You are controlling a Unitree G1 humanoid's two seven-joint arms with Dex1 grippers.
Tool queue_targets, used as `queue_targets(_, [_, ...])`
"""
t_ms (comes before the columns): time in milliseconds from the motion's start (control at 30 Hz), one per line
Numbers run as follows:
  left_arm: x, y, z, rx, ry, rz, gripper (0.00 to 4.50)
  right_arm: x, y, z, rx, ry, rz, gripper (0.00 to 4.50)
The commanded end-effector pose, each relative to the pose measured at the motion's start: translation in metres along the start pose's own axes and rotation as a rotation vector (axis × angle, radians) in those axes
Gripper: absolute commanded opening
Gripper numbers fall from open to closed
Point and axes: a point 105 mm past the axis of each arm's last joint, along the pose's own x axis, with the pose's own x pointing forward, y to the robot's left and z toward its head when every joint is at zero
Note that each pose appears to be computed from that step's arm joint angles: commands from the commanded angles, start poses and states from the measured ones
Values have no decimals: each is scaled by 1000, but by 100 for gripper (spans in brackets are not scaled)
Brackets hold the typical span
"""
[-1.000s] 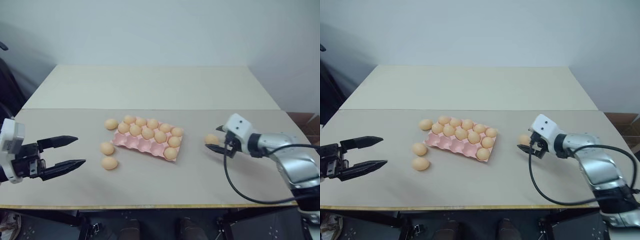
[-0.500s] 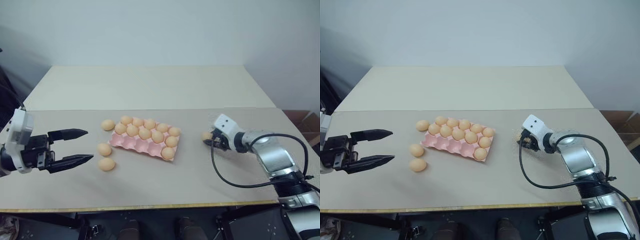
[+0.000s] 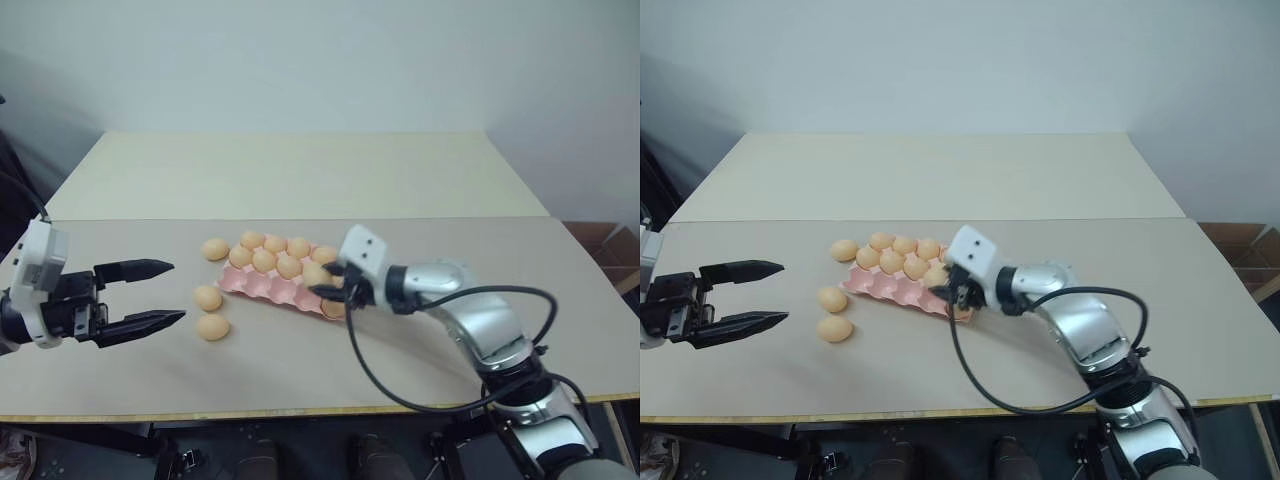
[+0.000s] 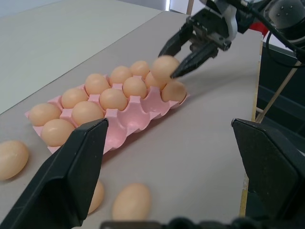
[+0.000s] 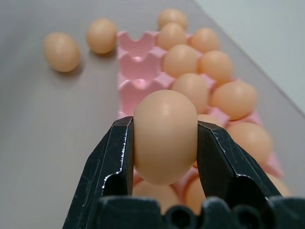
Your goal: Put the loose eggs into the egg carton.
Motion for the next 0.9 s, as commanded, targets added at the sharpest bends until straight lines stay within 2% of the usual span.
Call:
queue_targets(33, [-5,0,10,54,-4,11,450,3,-10,1,-32,3,-64,198])
queue_targets(67, [-5,1,10,54,-4,12,450,5,-14,4,-24,0,-85,243])
queue_targets(100, [-5,1,10,55,-3,14,450,6,-17,7,-19,-7,-100,260])
queue_targets(267, [-5,1,9,51,1,18,450,-5,-17,23,-14,-71,-90,435])
queue_targets(300, [-5,2,8,48,1,21,450,-12,-18,29,-15,-94,-91,447])
queue_targets(367, [-6,2,8,45,2,24,450,-23,-18,36,-18,-126,-88,447])
queue_targets(500, [-16,7,3,23,14,74,450,-69,-27,43,-12,-221,-99,447])
queue_targets(633, [-36,12,-3,-23,5,145,450,-120,-27,31,-27,-260,-37,447])
queue_targets(733, [-45,12,-9,-37,41,156,450,-153,-18,20,-54,-249,52,447])
queue_targets(900, [-46,13,-23,-36,86,163,450,-178,-14,-5,-52,-161,102,447])
